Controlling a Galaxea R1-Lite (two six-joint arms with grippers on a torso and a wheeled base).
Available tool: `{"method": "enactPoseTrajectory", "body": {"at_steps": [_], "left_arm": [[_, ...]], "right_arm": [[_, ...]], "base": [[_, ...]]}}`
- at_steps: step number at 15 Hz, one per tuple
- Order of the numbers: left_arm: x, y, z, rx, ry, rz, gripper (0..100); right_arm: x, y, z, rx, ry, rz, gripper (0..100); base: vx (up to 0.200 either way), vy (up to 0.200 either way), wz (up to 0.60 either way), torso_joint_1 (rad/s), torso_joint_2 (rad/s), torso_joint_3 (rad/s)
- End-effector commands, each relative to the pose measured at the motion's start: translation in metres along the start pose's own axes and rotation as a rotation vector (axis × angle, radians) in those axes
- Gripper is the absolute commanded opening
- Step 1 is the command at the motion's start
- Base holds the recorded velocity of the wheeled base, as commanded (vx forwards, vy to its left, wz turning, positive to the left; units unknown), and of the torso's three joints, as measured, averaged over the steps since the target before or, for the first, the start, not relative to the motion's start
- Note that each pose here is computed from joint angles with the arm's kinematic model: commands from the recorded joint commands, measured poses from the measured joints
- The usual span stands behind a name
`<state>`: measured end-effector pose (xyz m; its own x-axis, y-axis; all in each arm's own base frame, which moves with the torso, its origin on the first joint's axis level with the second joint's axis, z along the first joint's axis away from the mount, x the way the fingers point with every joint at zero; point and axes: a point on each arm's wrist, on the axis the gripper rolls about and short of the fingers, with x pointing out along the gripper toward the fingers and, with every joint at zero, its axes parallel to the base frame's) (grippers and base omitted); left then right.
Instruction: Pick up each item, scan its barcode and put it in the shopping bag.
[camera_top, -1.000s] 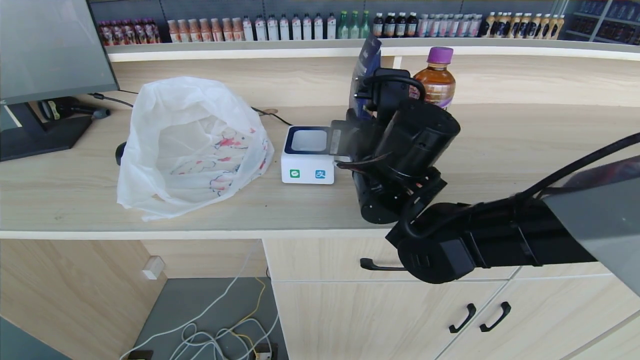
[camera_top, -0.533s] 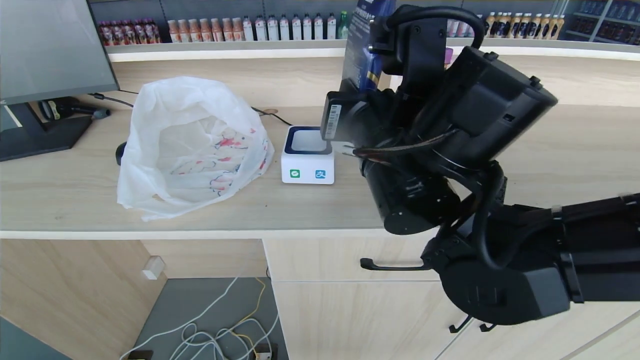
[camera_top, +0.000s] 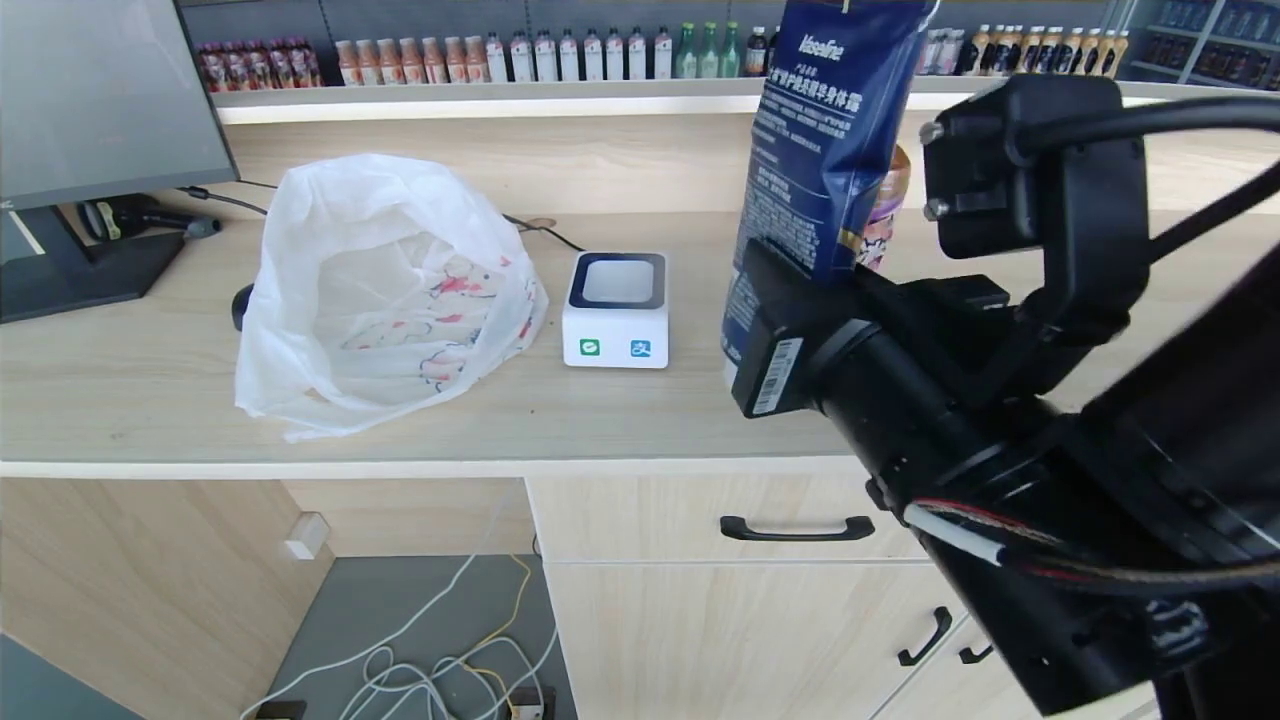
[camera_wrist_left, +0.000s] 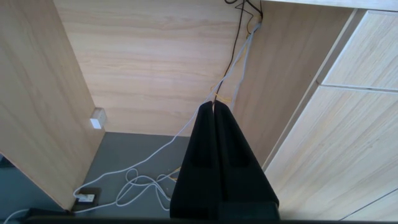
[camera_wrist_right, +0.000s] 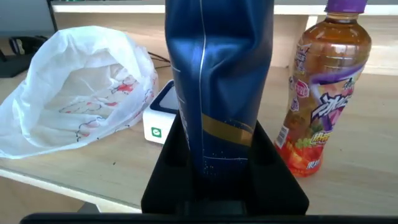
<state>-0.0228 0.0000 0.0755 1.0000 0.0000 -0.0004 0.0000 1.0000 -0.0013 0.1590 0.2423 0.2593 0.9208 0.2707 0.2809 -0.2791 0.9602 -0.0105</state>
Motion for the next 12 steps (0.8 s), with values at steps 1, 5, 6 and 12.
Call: {"method": "enactPoseTrajectory", "body": {"at_steps": [1, 5, 6, 12], "left_arm": [[0.0, 0.0, 0.0, 0.0, 0.0, 0.0, 0], [0.0, 0.0, 0.0, 0.0, 0.0, 0.0, 0], [0.0, 0.0, 0.0, 0.0, 0.0, 0.0, 0], [0.0, 0.0, 0.0, 0.0, 0.0, 0.0, 0]], "right_arm": [[-0.046, -0.036, 0.007, -0.001, -0.008, 0.043, 0], [-0.077, -0.06, -0.004, -0.016, 0.013, 0.138, 0], [-0.08, -0.061, -0.005, -0.001, 0.008, 0.182, 0], [-0.085, -0.06, -0.015, 0.273, 0.052, 0.392, 0]], "base": [[0.0, 0.0, 0.0, 0.0, 0.0, 0.0], [0.0, 0.0, 0.0, 0.0, 0.0, 0.0], [0.0, 0.0, 0.0, 0.0, 0.0, 0.0], [0.0, 0.0, 0.0, 0.0, 0.0, 0.0]]}}
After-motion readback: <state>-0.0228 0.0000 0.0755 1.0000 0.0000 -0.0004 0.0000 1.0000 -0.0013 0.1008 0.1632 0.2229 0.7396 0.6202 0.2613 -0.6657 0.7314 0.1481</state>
